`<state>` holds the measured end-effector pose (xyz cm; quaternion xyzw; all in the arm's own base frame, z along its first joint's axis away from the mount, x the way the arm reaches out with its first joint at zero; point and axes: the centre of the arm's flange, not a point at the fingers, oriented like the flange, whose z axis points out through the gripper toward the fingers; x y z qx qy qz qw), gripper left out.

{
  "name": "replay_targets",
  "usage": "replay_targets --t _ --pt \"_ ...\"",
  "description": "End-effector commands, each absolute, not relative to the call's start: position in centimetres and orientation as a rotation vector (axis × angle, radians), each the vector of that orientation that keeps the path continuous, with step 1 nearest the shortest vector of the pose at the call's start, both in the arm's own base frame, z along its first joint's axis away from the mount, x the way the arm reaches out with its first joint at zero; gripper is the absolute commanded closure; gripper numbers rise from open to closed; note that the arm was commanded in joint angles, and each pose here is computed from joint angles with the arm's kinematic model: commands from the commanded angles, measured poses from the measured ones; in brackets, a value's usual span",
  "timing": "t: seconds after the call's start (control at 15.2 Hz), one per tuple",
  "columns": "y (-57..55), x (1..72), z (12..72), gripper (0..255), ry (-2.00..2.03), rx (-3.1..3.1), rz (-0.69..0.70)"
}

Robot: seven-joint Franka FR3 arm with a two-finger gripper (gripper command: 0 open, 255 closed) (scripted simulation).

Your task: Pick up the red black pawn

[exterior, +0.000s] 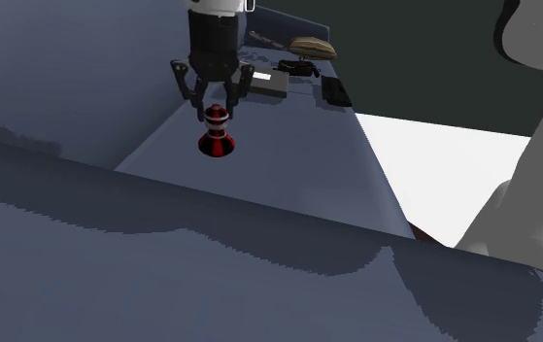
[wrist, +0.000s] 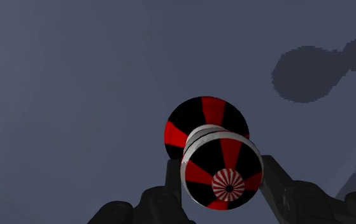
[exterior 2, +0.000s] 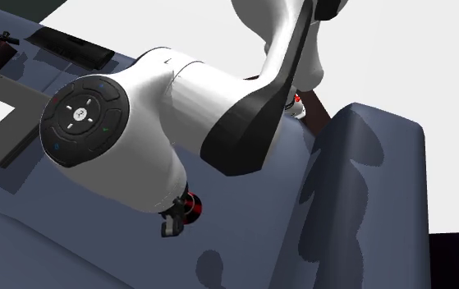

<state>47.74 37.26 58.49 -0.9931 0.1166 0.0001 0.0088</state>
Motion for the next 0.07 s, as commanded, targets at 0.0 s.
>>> replay_targets --t 0.0 --pt "37.21 47.76 58.84 255 0.365 -3.103 0.001"
